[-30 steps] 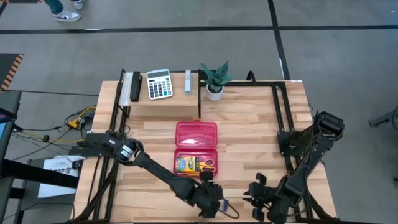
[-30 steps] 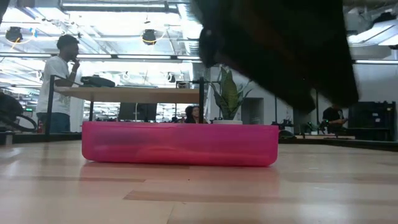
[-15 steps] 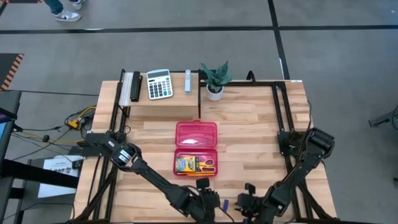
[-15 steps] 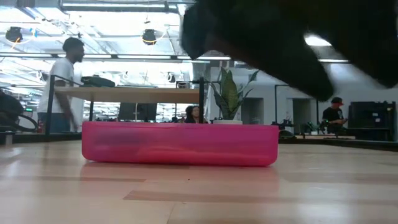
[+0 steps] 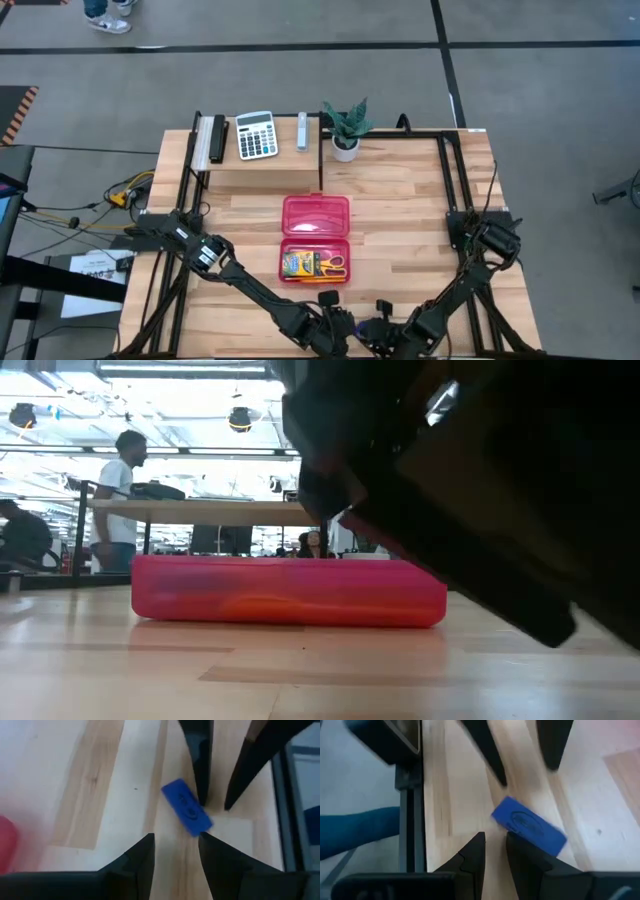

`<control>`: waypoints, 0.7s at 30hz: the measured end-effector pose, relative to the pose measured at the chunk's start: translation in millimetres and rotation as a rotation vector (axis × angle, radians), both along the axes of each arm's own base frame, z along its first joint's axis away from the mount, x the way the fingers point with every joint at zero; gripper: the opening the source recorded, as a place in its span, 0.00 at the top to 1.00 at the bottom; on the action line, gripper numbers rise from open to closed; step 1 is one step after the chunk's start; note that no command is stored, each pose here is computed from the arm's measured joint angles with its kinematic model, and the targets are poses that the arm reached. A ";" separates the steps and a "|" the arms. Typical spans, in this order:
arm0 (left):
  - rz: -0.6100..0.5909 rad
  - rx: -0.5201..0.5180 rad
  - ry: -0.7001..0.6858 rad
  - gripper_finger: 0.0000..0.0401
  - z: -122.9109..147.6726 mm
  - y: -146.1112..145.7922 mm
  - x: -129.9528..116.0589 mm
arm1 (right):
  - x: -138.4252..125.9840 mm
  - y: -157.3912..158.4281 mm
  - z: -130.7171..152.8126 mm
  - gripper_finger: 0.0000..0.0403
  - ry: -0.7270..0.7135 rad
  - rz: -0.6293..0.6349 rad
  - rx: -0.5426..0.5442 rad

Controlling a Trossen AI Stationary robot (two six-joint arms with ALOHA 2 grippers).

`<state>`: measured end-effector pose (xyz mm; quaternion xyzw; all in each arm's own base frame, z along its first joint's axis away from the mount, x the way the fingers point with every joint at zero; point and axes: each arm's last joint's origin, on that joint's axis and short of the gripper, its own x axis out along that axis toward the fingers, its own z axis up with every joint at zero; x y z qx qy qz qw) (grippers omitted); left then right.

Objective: Pack school essentials
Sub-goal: Put the purple eraser into the school red supply box

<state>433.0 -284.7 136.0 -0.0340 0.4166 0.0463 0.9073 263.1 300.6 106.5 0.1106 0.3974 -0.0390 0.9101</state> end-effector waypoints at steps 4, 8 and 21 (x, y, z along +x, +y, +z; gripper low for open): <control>-0.022 0.015 0.020 0.65 -1.9 0.6 -0.7 | 9.9 -8.8 2.5 0.73 -0.010 0.017 -0.036; -0.002 0.023 0.016 0.65 -1.9 1.3 -0.9 | 22.6 -19.7 3.0 0.73 -0.013 0.013 -0.053; -0.031 0.160 0.004 0.65 -0.6 14.0 6.0 | -2.7 2.2 21.3 0.73 -0.020 0.123 -0.002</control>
